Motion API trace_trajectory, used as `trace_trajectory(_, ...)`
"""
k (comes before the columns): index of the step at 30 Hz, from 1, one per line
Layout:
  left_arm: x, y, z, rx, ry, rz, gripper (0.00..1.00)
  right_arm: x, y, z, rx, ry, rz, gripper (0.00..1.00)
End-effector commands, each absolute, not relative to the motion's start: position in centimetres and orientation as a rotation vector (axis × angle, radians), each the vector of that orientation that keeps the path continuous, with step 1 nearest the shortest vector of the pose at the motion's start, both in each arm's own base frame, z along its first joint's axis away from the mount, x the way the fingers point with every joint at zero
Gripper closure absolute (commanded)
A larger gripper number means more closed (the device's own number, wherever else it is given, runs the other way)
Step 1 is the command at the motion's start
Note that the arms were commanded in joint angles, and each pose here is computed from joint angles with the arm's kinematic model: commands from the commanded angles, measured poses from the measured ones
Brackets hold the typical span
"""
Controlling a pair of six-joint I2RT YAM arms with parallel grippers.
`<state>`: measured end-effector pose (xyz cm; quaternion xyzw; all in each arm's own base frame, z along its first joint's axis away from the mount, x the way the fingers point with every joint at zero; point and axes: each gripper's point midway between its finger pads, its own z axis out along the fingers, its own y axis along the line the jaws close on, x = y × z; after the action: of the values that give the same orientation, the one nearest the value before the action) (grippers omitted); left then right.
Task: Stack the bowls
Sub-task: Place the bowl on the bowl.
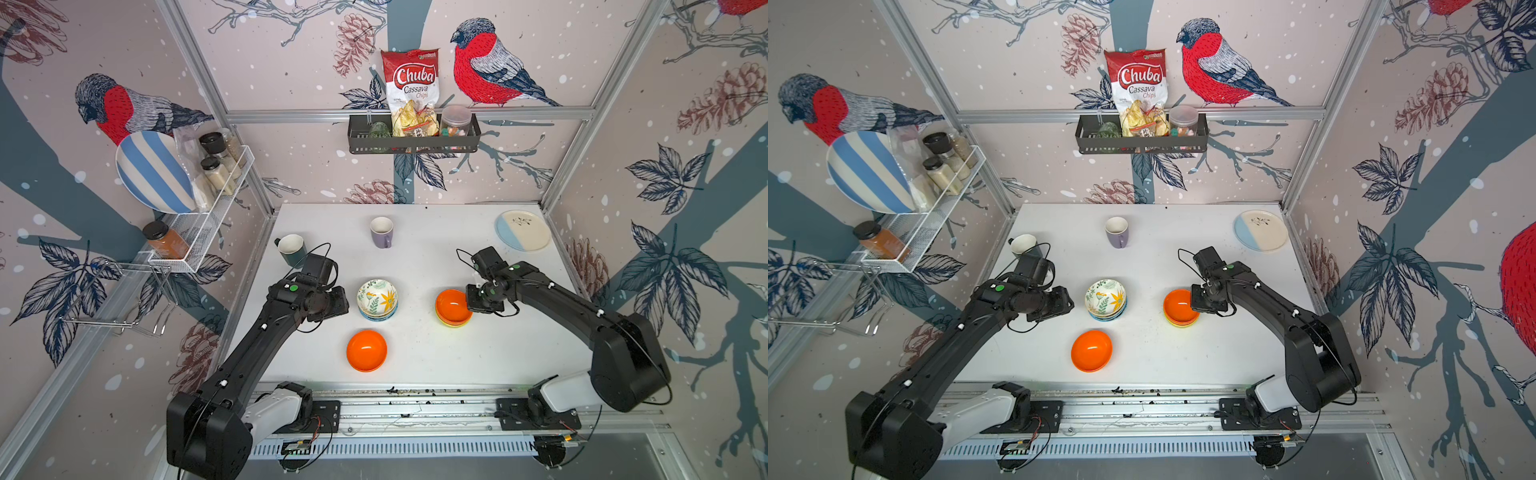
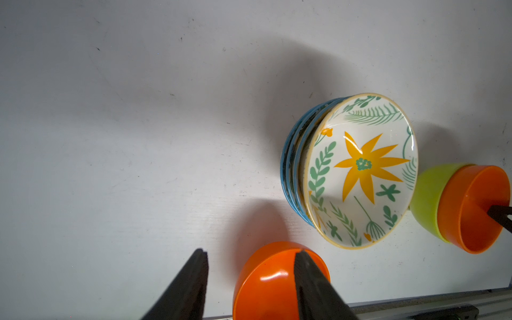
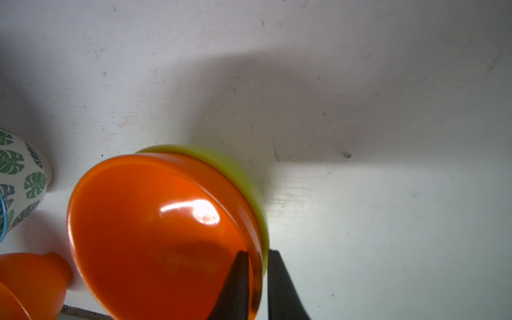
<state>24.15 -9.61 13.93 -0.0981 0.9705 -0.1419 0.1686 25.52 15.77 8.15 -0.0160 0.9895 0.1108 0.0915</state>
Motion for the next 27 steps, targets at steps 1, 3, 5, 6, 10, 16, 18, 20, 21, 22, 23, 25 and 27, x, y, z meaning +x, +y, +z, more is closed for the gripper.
trace_trajectory(1,24.3,-9.7,14.1,-0.265,2.749,-0.408,0.47,25.3,15.8,8.3,-0.055,2.949,0.334,0.78)
trace_trajectory(3,24.3,-9.7,14.1,-0.266,2.75,-0.408,0.47,25.3,15.8,8.4,-0.056,2.949,0.335,0.74)
trace_trajectory(5,24.4,-9.6,14.1,-0.267,2.747,-0.407,0.47,25.3,15.8,8.6,-0.056,2.944,0.337,0.72)
trace_trajectory(6,24.4,-9.6,14.1,-0.267,2.748,-0.406,0.47,25.3,15.8,8.6,-0.053,2.942,0.335,0.71)
trace_trajectory(10,24.3,-9.6,14.0,-0.27,2.751,-0.4,0.47,25.4,15.8,9.1,-0.055,2.928,0.345,0.62)
trace_trajectory(16,24.0,-9.3,14.1,-0.308,2.753,-0.397,0.47,26.7,15.4,11.9,-0.043,2.804,0.338,0.28)
trace_trajectory(18,23.5,-9.1,14.1,-0.324,2.761,-0.392,0.47,27.4,15.0,13.7,-0.021,2.717,0.335,0.18)
trace_trajectory(20,23.0,-8.6,14.1,-0.344,2.765,-0.361,0.47,27.8,14.7,15.7,-0.006,2.628,0.354,0.12)
trace_trajectory(21,22.7,-8.4,14.1,-0.36,2.765,-0.352,0.47,28.0,14.7,16.7,-0.002,2.583,0.374,0.12)
trace_trajectory(22,22.5,-8.4,14.1,-0.373,2.767,-0.357,0.46,28.0,14.7,17.6,-0.001,2.55,0.391,0.08)
trace_trajectory(23,22.2,-8.4,13.9,-0.388,2.773,-0.368,0.46,28.1,14.7,18.2,0.001,2.522,0.405,0.07)
trace_trajectory(25,21.5,-8.8,13.5,-0.415,2.798,-0.402,0.46,28.0,14.6,19.3,0.009,2.478,0.43,0.07)
trace_trajectory(27,20.6,-8.9,12.9,-0.447,2.822,-0.429,0.47,27.9,14.5,19.6,0.019,2.46,0.438,0.07)
